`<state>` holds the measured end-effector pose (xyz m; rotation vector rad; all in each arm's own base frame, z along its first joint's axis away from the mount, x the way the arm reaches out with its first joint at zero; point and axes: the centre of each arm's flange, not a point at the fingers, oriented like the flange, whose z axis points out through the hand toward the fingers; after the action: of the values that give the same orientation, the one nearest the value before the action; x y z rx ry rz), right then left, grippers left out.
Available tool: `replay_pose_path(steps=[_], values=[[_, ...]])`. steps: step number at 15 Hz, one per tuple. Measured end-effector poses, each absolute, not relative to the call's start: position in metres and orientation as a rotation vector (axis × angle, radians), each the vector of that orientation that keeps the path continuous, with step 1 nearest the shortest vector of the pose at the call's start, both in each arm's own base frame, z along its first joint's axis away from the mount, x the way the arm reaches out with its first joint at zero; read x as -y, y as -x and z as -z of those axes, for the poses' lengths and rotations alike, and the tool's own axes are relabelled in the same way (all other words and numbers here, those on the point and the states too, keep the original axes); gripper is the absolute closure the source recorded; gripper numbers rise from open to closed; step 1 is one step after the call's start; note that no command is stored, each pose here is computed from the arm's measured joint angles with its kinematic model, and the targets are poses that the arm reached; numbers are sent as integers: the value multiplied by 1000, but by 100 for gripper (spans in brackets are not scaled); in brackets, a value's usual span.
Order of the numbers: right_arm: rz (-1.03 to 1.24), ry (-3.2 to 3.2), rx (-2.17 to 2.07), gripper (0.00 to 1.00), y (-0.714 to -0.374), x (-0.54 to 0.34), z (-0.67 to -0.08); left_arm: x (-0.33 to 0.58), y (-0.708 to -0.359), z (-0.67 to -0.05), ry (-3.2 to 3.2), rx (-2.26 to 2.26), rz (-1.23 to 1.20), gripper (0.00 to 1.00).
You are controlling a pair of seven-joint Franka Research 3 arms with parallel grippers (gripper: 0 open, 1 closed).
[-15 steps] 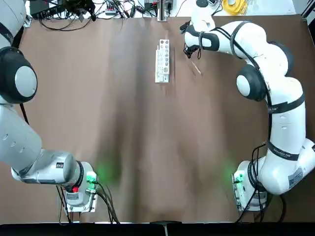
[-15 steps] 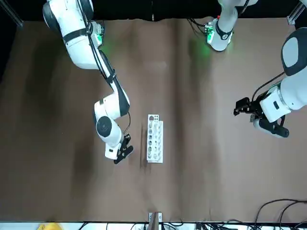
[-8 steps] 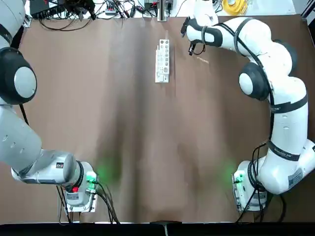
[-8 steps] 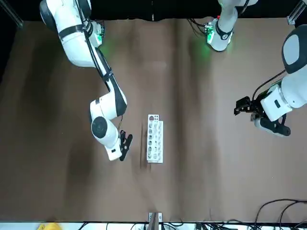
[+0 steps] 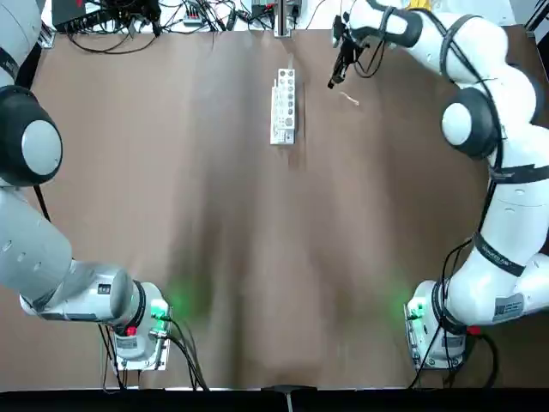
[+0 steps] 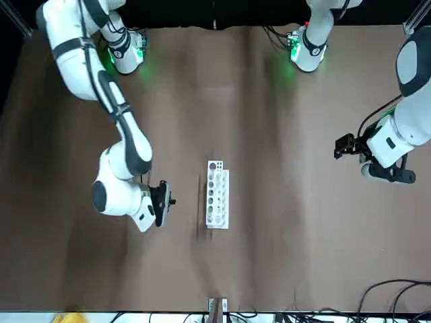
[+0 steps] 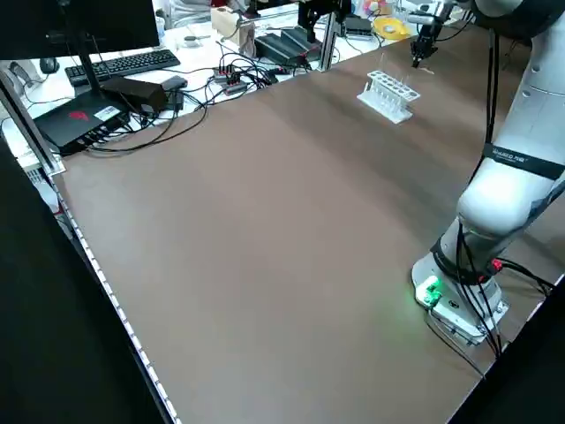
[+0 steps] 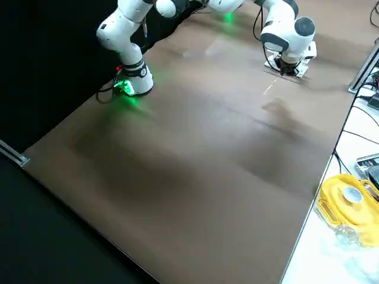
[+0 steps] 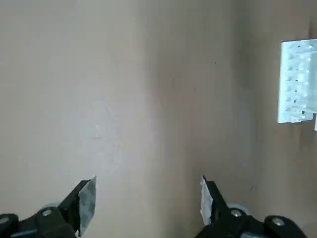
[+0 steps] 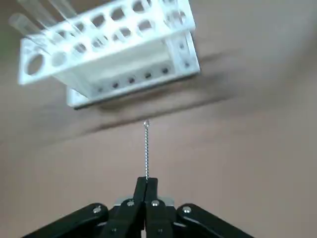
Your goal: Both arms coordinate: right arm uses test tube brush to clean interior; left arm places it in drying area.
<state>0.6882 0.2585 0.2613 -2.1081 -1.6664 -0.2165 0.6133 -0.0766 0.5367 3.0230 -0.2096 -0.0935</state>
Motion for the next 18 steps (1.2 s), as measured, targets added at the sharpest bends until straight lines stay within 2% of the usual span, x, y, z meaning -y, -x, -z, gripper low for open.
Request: replay_pose_path(steps=[10, 18], values=[[617, 1616, 1823, 98, -692, -262, -351, 70, -607, -547, -3067, 215, 104, 0], [836, 1360, 1749, 98, -683, -286, -376, 58, -607, -546, -3116, 174, 108, 0]])
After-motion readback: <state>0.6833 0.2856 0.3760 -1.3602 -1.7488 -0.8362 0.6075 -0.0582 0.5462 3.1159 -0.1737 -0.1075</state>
